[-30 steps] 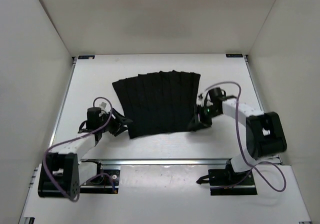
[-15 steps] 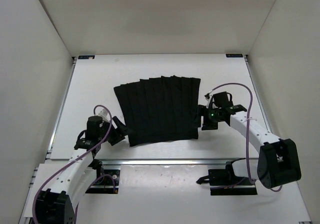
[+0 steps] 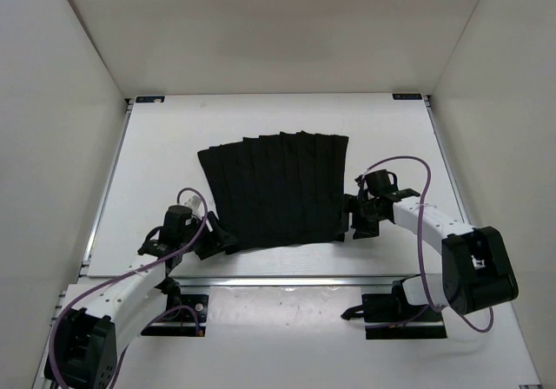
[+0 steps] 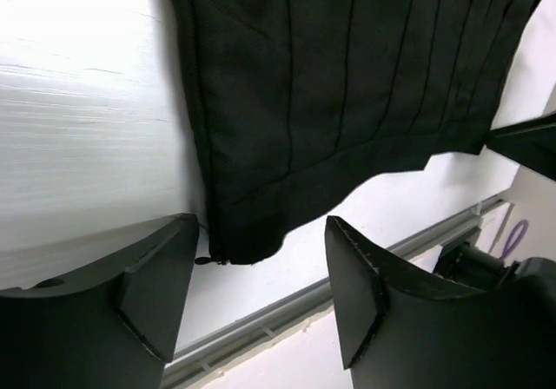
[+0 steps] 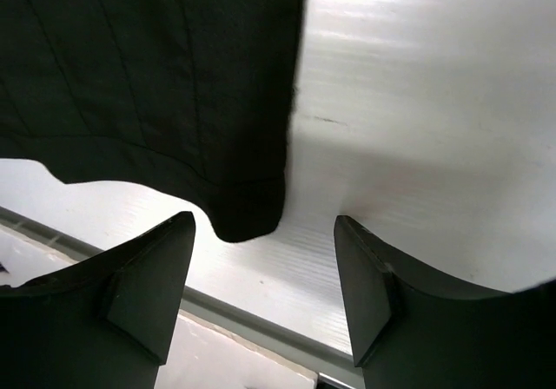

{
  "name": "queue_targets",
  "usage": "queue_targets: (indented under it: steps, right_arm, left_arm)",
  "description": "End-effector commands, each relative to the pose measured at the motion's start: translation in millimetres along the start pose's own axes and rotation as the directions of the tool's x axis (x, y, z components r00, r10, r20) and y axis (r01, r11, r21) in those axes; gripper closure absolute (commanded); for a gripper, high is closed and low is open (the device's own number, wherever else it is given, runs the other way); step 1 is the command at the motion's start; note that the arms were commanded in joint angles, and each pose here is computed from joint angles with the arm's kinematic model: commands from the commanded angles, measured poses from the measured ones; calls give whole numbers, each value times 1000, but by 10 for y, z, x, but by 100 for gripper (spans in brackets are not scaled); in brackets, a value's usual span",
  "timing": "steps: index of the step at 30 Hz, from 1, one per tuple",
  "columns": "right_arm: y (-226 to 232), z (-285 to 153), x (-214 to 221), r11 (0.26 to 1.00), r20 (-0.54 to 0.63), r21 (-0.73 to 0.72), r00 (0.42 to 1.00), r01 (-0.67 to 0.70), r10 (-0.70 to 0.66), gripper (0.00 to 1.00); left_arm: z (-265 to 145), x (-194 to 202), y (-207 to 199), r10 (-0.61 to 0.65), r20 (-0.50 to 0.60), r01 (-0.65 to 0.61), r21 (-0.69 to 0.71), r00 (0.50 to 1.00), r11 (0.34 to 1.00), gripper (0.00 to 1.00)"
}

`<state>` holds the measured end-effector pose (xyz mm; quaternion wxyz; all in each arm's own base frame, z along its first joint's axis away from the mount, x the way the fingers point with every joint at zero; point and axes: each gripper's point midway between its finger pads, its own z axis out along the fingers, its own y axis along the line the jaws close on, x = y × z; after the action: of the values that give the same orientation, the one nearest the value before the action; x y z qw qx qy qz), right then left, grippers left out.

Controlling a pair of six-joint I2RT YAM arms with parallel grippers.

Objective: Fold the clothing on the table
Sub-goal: Fold the skirt

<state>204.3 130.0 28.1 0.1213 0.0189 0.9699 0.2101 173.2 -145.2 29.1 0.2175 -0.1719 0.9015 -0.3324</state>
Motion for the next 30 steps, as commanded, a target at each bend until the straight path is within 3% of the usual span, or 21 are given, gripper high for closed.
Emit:
queue_targets:
  steps: [1, 4, 6, 8, 9, 10, 11, 17, 23, 30]
  right_arm:
    - [-46, 126, 14, 1000, 9, -3, 1000, -12, 12, 37]
    - [-2, 189, 6, 999, 3, -30, 1000, -12, 12, 41]
    - [51, 222, 8, 999, 6, -47, 1000, 3, -3, 50]
    - [93, 255, 50, 998, -12, -61, 1000, 5, -6, 57]
    - [99, 280, 78, 998, -22, -66, 1000, 9, -11, 71]
    - [113, 293, 90, 997, -26, -70, 1000, 12, -13, 82]
    - [102, 312, 141, 998, -45, -66, 999, -3, 0, 100]
    - [194, 58, 143, 995, -24, -96, 999, 29, -31, 100]
    - [478, -607, -266, 977, 139, -172, 985, 128, -104, 100]
    - [556, -996, -68, 971, 173, -200, 980, 133, -99, 100]
  left_arm:
    - [60, 80, 124, 15, -13, -16, -69, 1000, 997, 30]
    - [92, 106, 94, 36, -31, -38, -65, 999, 997, 45]
    - [104, 114, 81, 32, -38, -34, -58, 999, 998, 56]
    - [114, 78, 78, 40, -27, -42, -63, 999, 997, 77]
    - [110, 61, 91, 40, -22, -41, -70, 999, 997, 82]
    - [110, 61, 128, 35, -16, -36, -82, 999, 996, 99]
    - [107, 24, 93, 39, -5, -39, -70, 999, 997, 100]
    - [-84, -212, -124, 91, 64, -88, -39, 994, 995, 100]
    - [-492, -511, -554, 151, 153, -153, 5, 977, 988, 100]
    - [-770, -427, -738, 155, 171, -169, 65, 973, 984, 100]
